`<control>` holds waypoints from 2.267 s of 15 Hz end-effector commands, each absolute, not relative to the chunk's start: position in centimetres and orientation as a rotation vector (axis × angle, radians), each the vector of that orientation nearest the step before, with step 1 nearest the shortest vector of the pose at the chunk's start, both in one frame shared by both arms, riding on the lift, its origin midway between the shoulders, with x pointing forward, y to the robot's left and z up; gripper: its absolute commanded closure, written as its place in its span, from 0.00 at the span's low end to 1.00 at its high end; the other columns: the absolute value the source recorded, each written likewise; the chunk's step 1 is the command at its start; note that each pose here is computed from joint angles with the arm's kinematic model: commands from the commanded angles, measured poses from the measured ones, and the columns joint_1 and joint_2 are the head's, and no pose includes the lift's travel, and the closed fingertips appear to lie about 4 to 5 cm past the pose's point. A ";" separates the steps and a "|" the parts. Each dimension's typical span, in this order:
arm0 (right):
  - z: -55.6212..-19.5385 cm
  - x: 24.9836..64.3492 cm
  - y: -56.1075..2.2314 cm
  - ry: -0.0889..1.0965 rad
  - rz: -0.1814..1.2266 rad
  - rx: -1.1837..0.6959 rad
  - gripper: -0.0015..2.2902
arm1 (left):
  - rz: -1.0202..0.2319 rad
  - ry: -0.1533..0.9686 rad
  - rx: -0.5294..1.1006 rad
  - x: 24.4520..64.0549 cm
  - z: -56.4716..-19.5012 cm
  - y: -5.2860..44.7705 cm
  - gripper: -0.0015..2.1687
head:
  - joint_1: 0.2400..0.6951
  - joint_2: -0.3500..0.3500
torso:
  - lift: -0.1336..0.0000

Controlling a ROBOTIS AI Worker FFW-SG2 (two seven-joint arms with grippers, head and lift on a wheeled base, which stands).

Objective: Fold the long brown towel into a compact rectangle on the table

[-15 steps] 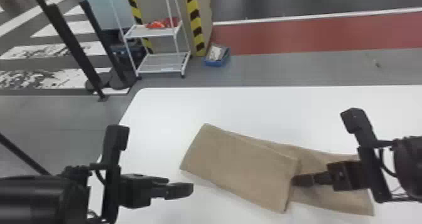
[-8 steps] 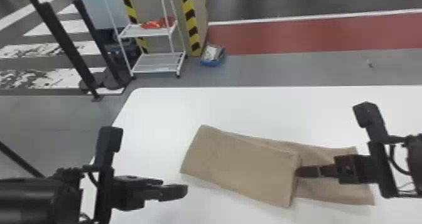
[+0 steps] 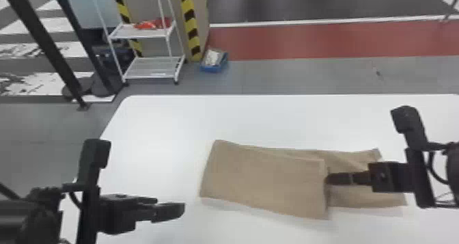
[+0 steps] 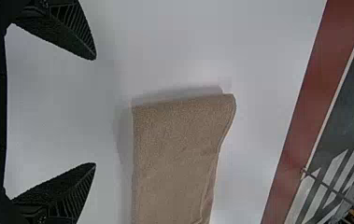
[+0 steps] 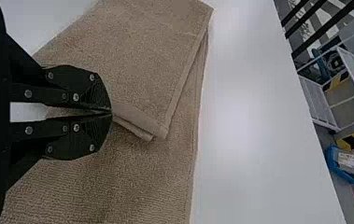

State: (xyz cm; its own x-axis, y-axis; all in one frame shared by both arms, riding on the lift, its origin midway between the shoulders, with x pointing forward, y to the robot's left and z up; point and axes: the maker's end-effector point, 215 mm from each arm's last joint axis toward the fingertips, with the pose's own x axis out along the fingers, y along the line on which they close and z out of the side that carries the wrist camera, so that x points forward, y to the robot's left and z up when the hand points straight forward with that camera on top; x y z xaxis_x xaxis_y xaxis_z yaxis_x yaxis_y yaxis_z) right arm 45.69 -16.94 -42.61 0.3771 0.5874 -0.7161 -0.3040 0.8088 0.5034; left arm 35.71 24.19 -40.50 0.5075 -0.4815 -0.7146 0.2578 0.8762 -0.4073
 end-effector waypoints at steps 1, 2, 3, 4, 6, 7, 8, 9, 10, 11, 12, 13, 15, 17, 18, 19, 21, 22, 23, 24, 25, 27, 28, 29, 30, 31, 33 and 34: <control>-42.1 46.1 -17.8 1.023 0.564 0.323 0.45 | -0.452 0.942 -0.264 35.6 -40.5 24.1 0.03 | 1.00 0.65 | 0.07; -42.1 46.3 -17.9 1.022 0.559 0.317 0.45 | -0.453 0.942 -0.264 35.6 -40.5 24.1 0.03 | 1.00 0.64 | 0.07; -42.5 46.1 -17.6 1.033 0.559 0.305 0.45 | -0.453 0.945 -0.265 35.5 -40.7 24.1 0.03 | 1.00 0.63 | 0.07; -43.4 45.7 -17.5 1.055 0.554 0.302 0.45 | -0.453 0.947 -0.265 35.5 -40.7 24.1 0.03 | 1.00 0.63 | 0.07; -45.2 44.8 -17.1 1.102 0.547 0.296 0.45 | -0.453 0.948 -0.266 35.4 -40.8 24.1 0.03 | 1.00 0.63 | 0.07; -45.5 44.7 -17.1 1.109 0.542 0.293 0.44 | -0.451 0.950 -0.266 35.4 -40.8 24.1 0.03 | 1.00 0.63 | 0.07; -45.7 44.6 -17.1 1.113 0.541 0.295 0.40 | -0.451 0.950 -0.266 35.4 -40.8 24.1 0.03 | 1.00 0.64 | 0.07; -45.8 44.6 -17.0 1.114 0.539 0.295 0.34 | -0.449 0.950 -0.265 35.4 -40.8 24.2 0.03 | 1.00 0.64 | 0.07; -45.9 44.5 -17.1 1.116 0.537 0.294 0.31 | -0.449 0.951 -0.266 35.4 -40.9 24.2 0.03 | 1.00 0.64 | 0.07; -46.1 44.3 -17.1 1.122 0.533 0.292 0.26 | -0.449 0.951 -0.266 35.4 -40.9 24.2 0.03 | 1.00 0.64 | 0.07; -46.2 44.2 -17.1 1.123 0.533 0.292 0.25 | -0.449 0.950 -0.265 35.4 -40.8 24.2 0.03 | 1.00 0.64 | 0.07; -46.1 44.2 -17.2 1.119 0.532 0.295 0.24 | -0.449 0.950 -0.264 35.4 -40.9 24.1 0.03 | 1.00 0.64 | 0.07; -45.5 44.4 -17.1 1.102 0.541 0.309 0.24 | -0.448 0.950 -0.264 35.4 -40.9 24.2 0.03 | 1.00 0.64 | 0.07; -44.6 44.6 -16.9 1.077 0.554 0.315 0.24 | -0.445 0.948 -0.264 35.5 -40.8 24.3 0.03 | 1.00 0.64 | 0.07; -44.1 44.7 -16.6 1.065 0.563 0.318 0.24 | -0.444 0.947 -0.264 35.5 -40.8 24.4 0.03 | 1.00 0.64 | 0.07; -43.6 44.8 -16.5 1.051 0.568 0.316 0.24 | -0.445 0.947 -0.265 35.5 -40.8 24.3 0.03 | 1.00 0.65 | 0.07; -43.1 45.1 -16.0 1.040 0.575 0.318 0.24 | -0.444 0.947 -0.264 35.5 -40.8 24.4 0.03 | 1.00 0.65 | 0.07; -42.9 45.2 -15.5 1.038 0.584 0.306 0.24 | -0.446 0.946 -0.264 35.5 -40.7 24.3 0.03 | 1.00 0.66 | 0.07; -42.8 45.4 -15.0 1.038 0.592 0.295 0.24 | -0.445 0.948 -0.265 35.5 -40.8 24.3 0.03 | 1.00 0.67 | 0.07; -42.7 45.6 -14.5 1.040 0.599 0.292 0.24 | -0.447 0.947 -0.265 35.5 -40.8 24.3 0.03 | 1.00 0.67 | 0.07; -43.2 45.5 -14.2 1.054 0.600 0.285 0.24 | -0.445 0.947 -0.266 35.5 -40.8 24.4 0.03 | 1.00 0.68 | 0.07; -43.4 45.7 -13.6 1.065 0.605 0.270 0.24 | -0.445 0.949 -0.268 35.4 -40.8 24.4 0.03 | 1.00 0.69 | 0.07; -43.4 45.7 -13.5 1.064 0.606 0.269 0.24 | -0.443 0.950 -0.268 35.4 -40.9 24.5 0.03 | 1.00 0.70 | 0.07; -43.3 45.8 -13.6 1.061 0.605 0.276 0.24 | -0.441 0.951 -0.269 35.3 -40.9 24.5 0.03 | 1.00 0.71 | 0.07; -43.4 45.7 -13.8 1.062 0.603 0.282 0.24 | -0.441 0.952 -0.270 35.3 -40.9 24.6 0.03 | 1.00 0.71 | 0.07; -43.4 45.6 -13.9 1.063 0.602 0.283 0.24 | -0.439 0.953 -0.272 35.3 -41.0 24.6 0.03 | 1.00 0.72 | 0.07; -43.5 45.3 -13.9 1.063 0.606 0.284 0.24 | -0.437 0.954 -0.273 35.3 -41.0 24.7 0.03 | 1.00 0.72 | 0.07; -43.3 45.4 -14.0 1.059 0.606 0.283 0.24 | -0.438 0.955 -0.274 35.2 -41.1 24.7 0.03 | 1.00 0.72 | 0.07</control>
